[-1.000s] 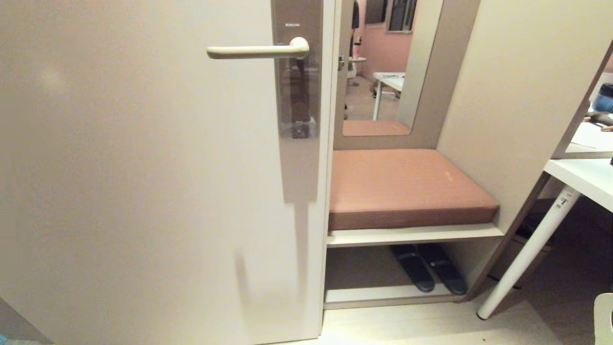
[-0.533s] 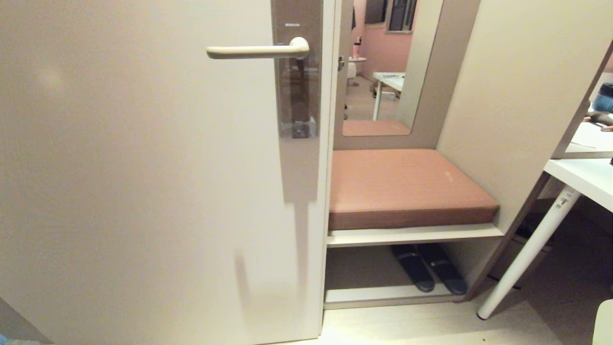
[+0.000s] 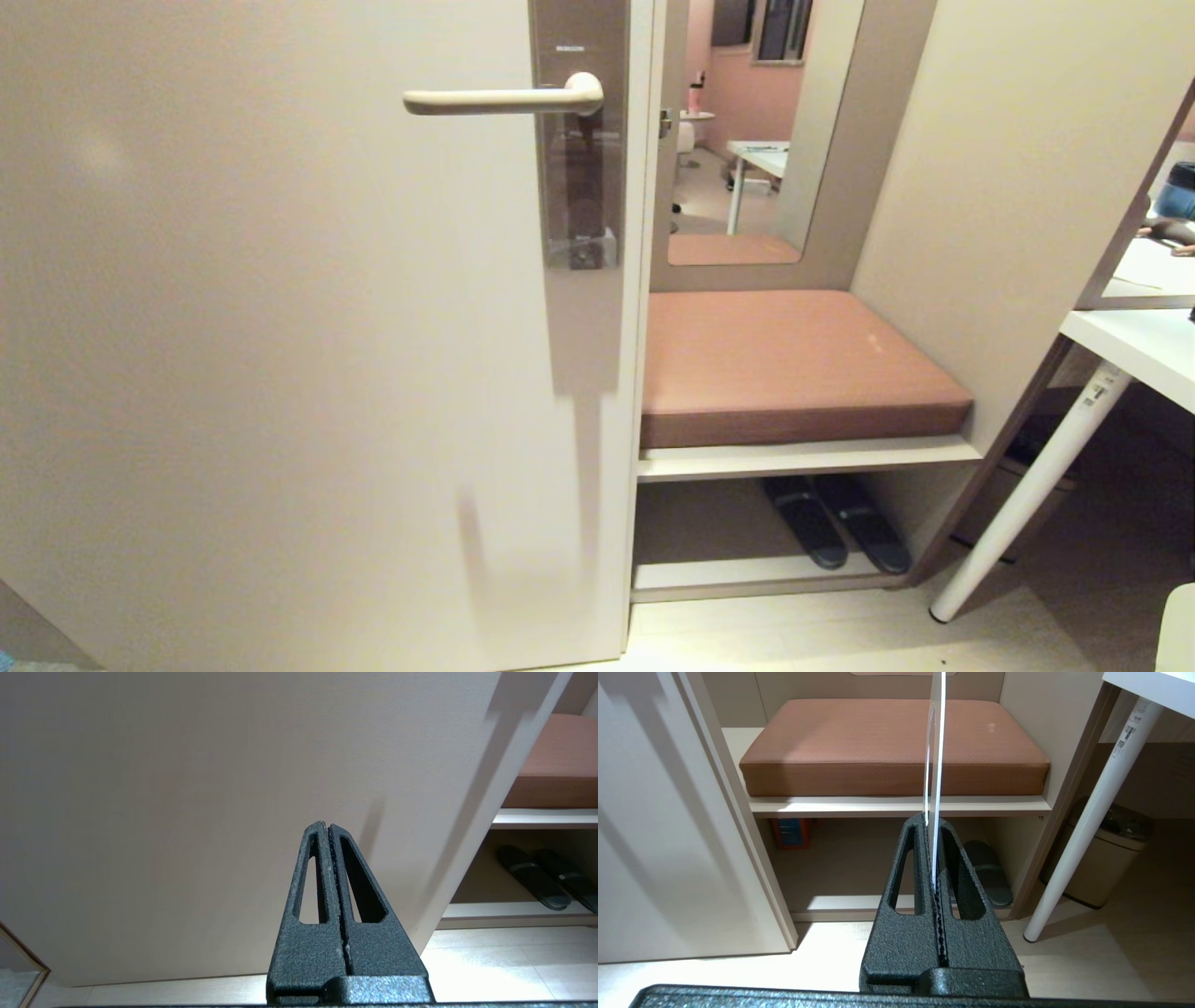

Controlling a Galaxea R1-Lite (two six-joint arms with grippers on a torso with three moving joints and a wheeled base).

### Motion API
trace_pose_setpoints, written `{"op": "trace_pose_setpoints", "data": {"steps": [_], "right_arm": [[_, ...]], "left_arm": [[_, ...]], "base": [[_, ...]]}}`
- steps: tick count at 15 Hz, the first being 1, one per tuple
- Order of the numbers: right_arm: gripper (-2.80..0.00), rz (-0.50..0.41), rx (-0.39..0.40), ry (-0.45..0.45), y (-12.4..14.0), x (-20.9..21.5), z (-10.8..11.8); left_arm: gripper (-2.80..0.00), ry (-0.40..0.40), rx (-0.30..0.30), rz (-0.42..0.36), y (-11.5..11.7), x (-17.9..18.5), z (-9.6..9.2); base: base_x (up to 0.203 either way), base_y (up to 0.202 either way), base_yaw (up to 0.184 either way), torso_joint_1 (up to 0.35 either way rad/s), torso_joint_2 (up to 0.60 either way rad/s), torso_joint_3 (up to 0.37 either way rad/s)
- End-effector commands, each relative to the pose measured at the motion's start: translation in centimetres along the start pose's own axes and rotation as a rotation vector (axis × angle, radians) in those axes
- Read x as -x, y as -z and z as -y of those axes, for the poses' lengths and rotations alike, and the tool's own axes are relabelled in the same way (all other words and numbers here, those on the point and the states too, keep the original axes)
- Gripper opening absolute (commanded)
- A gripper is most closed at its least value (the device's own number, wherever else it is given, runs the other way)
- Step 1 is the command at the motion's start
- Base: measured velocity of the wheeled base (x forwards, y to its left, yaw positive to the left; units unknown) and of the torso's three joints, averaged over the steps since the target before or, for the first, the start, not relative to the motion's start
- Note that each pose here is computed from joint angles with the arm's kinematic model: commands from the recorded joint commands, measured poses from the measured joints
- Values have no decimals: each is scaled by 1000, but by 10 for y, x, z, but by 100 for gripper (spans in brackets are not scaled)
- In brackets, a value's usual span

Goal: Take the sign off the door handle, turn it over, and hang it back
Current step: Hand it to the other hand

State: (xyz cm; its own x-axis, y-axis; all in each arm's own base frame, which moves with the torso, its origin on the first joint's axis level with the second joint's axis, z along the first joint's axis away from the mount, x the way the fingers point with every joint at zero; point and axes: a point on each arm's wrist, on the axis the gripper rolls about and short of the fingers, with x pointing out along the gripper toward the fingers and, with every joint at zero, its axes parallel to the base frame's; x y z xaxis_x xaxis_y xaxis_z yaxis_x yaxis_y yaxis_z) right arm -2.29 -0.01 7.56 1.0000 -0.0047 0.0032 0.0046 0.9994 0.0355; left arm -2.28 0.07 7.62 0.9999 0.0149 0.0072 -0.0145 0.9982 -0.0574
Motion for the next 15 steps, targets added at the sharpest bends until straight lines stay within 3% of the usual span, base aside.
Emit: {"op": "trace_pose_setpoints", "data": {"steps": [1,15], "right_arm": [[-280,-2,0,1,0,0,0],[-280,-2,0,0,0,0,0]], "left_arm": [[-280,0,1,0,0,0,0],[-280,0,1,0,0,0,0]], "base": [[0,0,0,0,0,0],[0,0,0,0,0,0]]}}
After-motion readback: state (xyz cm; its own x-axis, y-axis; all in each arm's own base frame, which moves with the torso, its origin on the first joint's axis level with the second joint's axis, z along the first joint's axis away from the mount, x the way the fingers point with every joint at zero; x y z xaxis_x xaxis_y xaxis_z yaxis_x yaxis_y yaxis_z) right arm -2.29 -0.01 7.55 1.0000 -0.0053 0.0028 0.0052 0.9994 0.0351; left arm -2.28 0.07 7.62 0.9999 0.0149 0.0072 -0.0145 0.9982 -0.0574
